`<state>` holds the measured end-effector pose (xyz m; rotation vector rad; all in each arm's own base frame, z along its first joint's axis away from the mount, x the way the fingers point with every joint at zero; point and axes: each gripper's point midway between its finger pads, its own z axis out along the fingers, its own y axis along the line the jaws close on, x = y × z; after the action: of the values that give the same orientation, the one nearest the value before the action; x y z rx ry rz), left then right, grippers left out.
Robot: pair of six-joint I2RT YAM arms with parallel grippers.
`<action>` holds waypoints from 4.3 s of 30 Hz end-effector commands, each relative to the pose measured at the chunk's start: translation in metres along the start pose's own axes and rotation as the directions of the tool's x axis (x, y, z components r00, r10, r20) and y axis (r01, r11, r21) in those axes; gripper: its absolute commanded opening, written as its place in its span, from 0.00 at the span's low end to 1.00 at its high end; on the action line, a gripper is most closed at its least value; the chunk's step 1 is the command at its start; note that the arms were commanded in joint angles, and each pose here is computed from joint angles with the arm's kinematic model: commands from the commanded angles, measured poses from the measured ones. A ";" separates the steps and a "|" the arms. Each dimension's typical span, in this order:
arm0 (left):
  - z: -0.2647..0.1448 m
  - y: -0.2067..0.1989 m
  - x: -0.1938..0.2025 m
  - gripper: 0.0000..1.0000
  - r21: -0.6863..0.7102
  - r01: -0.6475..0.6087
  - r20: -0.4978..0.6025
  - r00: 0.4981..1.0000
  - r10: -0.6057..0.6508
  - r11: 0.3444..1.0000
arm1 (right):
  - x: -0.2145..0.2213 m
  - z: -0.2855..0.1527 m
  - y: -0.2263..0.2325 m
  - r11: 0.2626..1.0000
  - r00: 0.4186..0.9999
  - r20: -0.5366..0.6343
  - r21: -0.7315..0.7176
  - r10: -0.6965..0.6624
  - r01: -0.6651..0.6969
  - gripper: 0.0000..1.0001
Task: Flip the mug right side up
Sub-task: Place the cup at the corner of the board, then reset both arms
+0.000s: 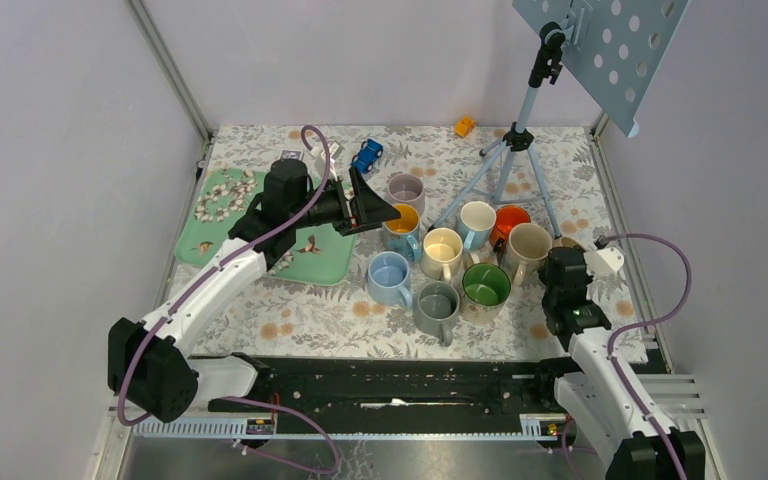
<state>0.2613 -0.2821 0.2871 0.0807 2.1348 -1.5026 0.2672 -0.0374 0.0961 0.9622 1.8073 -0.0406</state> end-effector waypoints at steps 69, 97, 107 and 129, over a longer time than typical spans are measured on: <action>-0.011 -0.022 -0.005 0.99 0.040 -0.084 0.030 0.996 0.083 0.996 | -0.040 -0.074 0.014 0.991 0.967 -0.217 -0.021 -0.131 0.130 1.00; -0.046 0.020 -0.040 0.99 -0.360 -0.222 0.149 0.945 0.291 0.906 | -0.052 -0.144 0.149 0.828 0.938 -0.268 -0.559 -0.218 0.033 1.00; -0.069 0.027 -0.059 0.99 -0.487 -0.234 0.209 0.904 0.373 0.841 | -0.044 -0.193 0.226 0.701 0.917 -0.175 -0.699 -0.358 0.140 1.00; -0.098 0.007 -0.078 0.99 -0.541 -0.258 0.282 0.841 0.462 0.800 | -0.032 -0.241 0.298 0.423 0.923 -0.088 -0.902 -0.374 0.085 1.00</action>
<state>0.2949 -0.1781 0.3137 -0.0132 2.0241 -0.6658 0.2750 0.2434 0.3286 -0.0542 1.9047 0.7898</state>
